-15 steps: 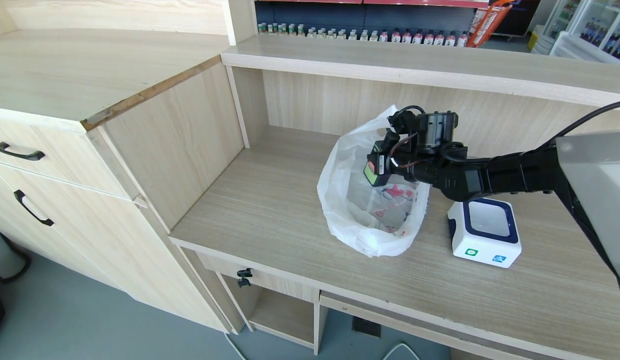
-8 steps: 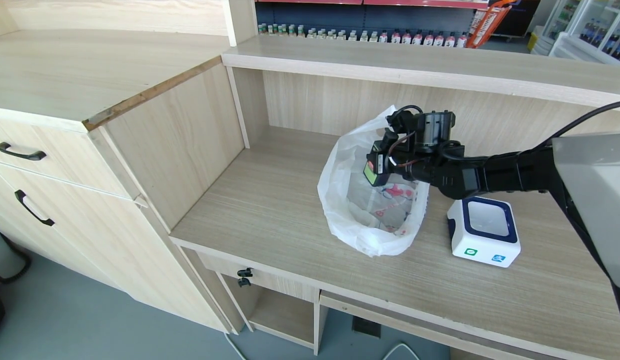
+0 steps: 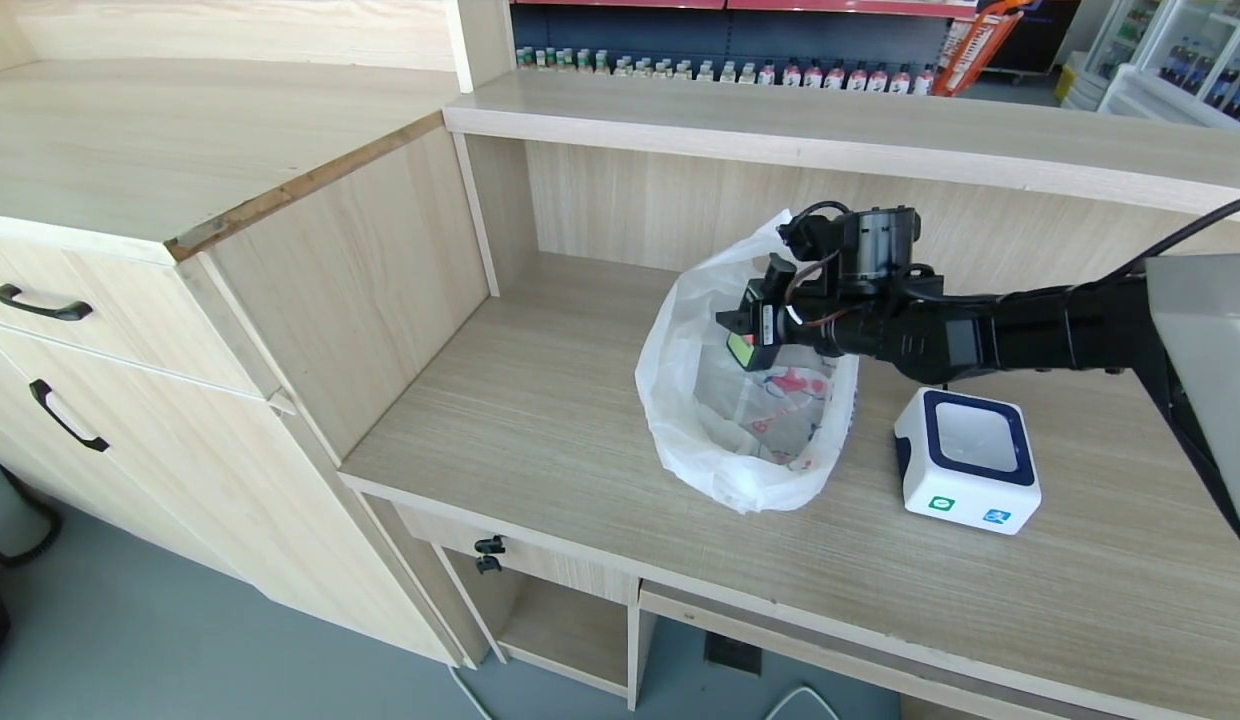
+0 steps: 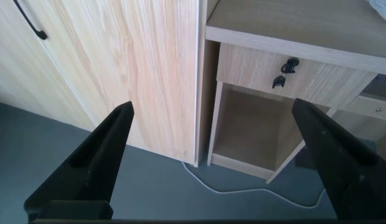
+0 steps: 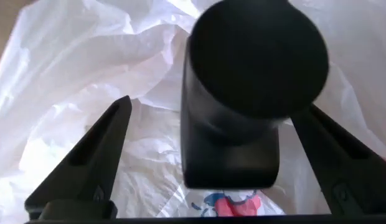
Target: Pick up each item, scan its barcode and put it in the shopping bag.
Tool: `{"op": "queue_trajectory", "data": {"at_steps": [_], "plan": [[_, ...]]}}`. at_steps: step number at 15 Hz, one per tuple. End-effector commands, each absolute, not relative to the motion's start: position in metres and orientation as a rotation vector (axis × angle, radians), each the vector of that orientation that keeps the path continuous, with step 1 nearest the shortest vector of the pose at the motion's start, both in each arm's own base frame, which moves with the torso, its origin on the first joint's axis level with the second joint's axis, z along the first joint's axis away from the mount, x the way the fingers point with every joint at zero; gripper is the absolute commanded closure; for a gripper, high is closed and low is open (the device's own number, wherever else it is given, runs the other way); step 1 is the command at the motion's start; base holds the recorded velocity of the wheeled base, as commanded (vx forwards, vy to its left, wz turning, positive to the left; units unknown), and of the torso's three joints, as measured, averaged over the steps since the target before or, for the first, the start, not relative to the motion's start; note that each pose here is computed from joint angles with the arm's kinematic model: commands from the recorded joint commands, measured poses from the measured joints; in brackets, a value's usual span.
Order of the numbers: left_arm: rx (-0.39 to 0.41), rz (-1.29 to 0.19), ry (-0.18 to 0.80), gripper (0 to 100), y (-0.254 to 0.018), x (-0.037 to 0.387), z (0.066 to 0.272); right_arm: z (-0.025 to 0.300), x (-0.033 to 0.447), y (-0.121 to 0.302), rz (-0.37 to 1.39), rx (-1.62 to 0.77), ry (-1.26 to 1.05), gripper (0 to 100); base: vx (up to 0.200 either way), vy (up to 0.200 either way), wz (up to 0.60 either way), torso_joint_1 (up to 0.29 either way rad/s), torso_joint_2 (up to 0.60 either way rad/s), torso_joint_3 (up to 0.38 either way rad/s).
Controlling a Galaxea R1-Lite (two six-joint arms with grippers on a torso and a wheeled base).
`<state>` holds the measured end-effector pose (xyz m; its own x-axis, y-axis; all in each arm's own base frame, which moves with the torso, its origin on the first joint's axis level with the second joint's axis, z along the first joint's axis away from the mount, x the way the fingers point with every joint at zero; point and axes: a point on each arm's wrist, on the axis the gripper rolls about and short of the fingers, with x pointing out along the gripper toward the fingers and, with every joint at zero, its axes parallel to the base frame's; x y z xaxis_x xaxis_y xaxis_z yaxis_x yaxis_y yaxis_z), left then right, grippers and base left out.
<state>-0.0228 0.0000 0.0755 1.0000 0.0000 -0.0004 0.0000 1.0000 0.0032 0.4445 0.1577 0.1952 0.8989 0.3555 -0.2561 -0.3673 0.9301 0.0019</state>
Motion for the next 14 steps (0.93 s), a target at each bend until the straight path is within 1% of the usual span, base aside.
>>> {"op": "queue_trajectory", "data": {"at_steps": [1,6,9,10,11,12,13,14], "plan": [[0.003,0.000,0.000,0,0.000,-0.023,0.075,0.237,0.423,0.153,0.424,-0.041,0.185,0,0.000,0.000,0.00,0.000,0.00,0.000],[0.003,0.000,0.000,0,0.000,-0.023,0.075,0.270,0.397,0.154,0.472,-0.049,0.150,0,0.000,0.000,0.00,0.000,0.00,0.000],[0.003,0.000,0.000,0,0.000,-0.023,0.075,0.307,0.361,0.156,0.505,-0.055,0.116,0,0.000,0.000,0.00,0.000,0.00,0.000],[0.003,0.000,0.000,0,0.000,-0.023,0.075,0.332,0.328,0.146,0.506,-0.054,0.093,0,0.000,0.000,0.00,0.000,0.00,0.000],[0.003,0.000,0.000,0,0.000,-0.023,0.075,0.348,0.302,0.134,0.490,-0.076,0.077,0,0.000,0.000,0.00,0.000,0.00,0.000],[0.003,0.000,0.000,0,0.000,-0.023,0.075,0.356,0.282,0.123,0.477,-0.125,0.072,0,0.000,0.000,0.00,0.000,0.00,0.000],[0.003,0.000,0.000,0,0.000,-0.023,0.075,0.361,0.264,0.108,0.456,-0.176,0.064,0,0.000,0.000,-0.60,0.002,0.00,0.007],[0.003,0.000,0.000,0,0.000,-0.023,0.075,0.369,0.248,0.085,0.405,-0.231,0.036,0,0.000,0.000,-0.60,-0.002,0.00,0.002]]}}
